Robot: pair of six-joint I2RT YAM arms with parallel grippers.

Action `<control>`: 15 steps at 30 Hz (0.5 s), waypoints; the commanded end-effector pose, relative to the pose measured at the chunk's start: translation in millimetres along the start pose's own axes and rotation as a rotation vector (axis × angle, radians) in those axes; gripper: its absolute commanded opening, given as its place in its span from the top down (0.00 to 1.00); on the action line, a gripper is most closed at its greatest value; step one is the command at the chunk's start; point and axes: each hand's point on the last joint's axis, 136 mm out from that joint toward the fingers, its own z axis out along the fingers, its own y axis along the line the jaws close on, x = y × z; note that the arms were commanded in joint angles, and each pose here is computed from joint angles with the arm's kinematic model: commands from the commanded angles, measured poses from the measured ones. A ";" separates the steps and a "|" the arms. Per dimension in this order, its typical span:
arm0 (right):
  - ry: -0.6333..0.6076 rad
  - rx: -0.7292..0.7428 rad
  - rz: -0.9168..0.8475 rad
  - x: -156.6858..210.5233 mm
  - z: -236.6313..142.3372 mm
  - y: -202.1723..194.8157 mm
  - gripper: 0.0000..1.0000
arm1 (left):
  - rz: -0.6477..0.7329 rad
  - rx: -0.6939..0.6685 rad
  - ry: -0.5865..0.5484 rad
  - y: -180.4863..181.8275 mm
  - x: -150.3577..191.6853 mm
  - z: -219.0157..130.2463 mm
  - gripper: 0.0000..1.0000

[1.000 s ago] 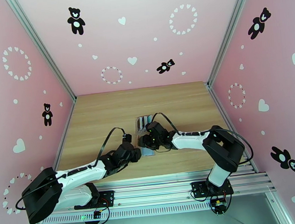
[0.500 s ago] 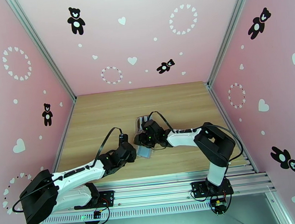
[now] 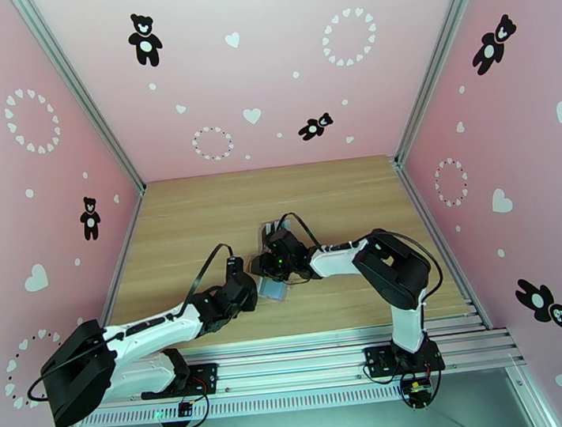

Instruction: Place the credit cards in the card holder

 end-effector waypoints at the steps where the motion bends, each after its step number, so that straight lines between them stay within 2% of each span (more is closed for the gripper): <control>1: 0.032 0.050 0.028 4.1 10.2 -16.7 0.53 | 0.002 -0.037 -0.057 9.8 -13.2 -14.1 0.56; 6: 0.048 0.094 0.031 8.2 11.8 -26.5 0.53 | 0.015 0.018 -0.113 1.2 -27.0 -24.6 0.55; 15: 0.073 0.140 0.023 11.8 13.2 -33.8 0.53 | 0.059 0.152 -0.141 -24.9 -35.7 -27.1 0.59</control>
